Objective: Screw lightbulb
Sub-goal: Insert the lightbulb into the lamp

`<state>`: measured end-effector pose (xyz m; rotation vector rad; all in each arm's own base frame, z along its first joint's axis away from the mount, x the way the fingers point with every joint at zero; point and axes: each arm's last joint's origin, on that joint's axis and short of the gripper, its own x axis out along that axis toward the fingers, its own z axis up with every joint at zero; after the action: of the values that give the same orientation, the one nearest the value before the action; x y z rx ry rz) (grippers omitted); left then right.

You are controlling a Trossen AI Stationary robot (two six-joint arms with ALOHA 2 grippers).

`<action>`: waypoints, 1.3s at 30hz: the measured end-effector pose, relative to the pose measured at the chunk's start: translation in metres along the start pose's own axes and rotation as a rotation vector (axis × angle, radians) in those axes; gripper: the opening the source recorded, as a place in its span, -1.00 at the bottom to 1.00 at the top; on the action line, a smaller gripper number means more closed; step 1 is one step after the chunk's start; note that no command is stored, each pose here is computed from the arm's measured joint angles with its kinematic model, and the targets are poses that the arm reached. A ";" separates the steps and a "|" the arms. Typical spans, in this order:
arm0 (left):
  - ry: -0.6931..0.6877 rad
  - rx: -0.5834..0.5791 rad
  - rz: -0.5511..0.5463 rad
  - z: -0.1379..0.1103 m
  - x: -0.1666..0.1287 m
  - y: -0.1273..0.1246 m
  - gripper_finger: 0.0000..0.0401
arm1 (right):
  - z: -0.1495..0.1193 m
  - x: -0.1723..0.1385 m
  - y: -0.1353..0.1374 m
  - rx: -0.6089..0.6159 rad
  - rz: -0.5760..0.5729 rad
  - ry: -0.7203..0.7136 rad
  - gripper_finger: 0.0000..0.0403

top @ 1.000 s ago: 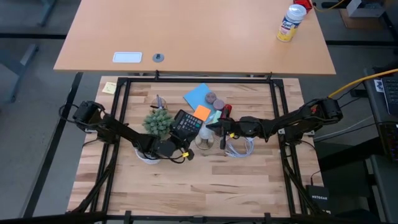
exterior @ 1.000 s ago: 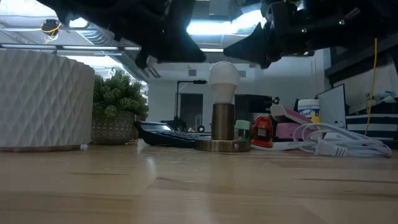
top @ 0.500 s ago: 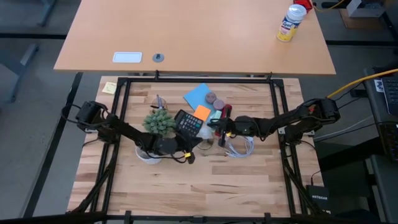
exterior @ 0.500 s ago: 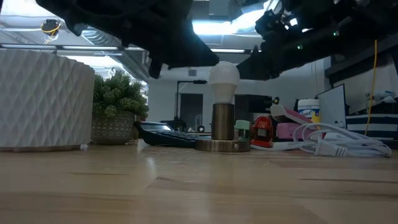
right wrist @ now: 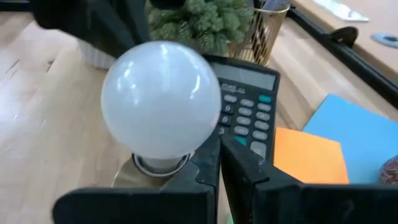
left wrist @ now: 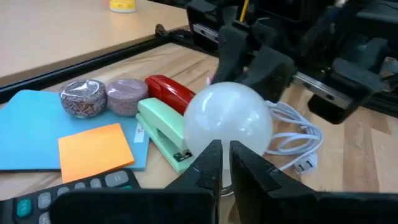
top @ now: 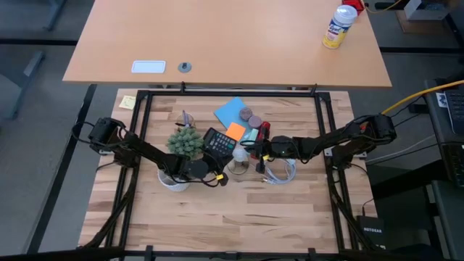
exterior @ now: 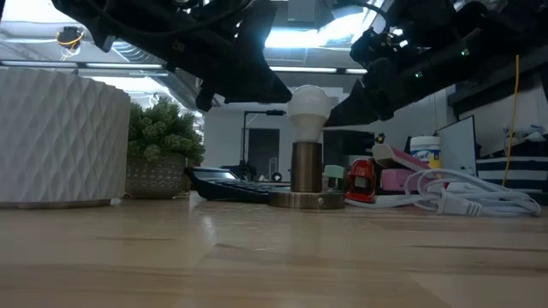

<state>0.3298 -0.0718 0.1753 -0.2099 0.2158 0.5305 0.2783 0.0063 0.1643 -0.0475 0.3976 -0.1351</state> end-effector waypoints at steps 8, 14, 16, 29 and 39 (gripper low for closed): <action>-0.002 -0.010 0.031 0.000 0.001 0.003 -0.89 | -0.003 -0.003 0.013 -0.021 0.053 0.018 -0.90; 0.002 -0.010 0.056 0.000 0.004 0.007 -0.89 | -0.001 -0.005 0.025 -0.033 0.109 0.001 -0.90; 0.001 0.001 0.061 0.001 0.005 0.008 -0.89 | -0.002 -0.006 0.027 -0.039 0.099 0.008 -0.90; -0.070 0.098 0.141 0.020 -0.004 0.011 -0.89 | 0.017 -0.035 0.015 -0.019 -0.101 0.005 -0.90; -0.142 0.086 0.092 0.051 -0.027 0.009 -0.89 | 0.030 -0.040 0.014 0.016 -0.098 -0.099 -0.90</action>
<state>0.3099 -0.0640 0.2297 -0.0779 0.1099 0.6240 0.2550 0.0263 0.2059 -0.0574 0.2958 -0.2314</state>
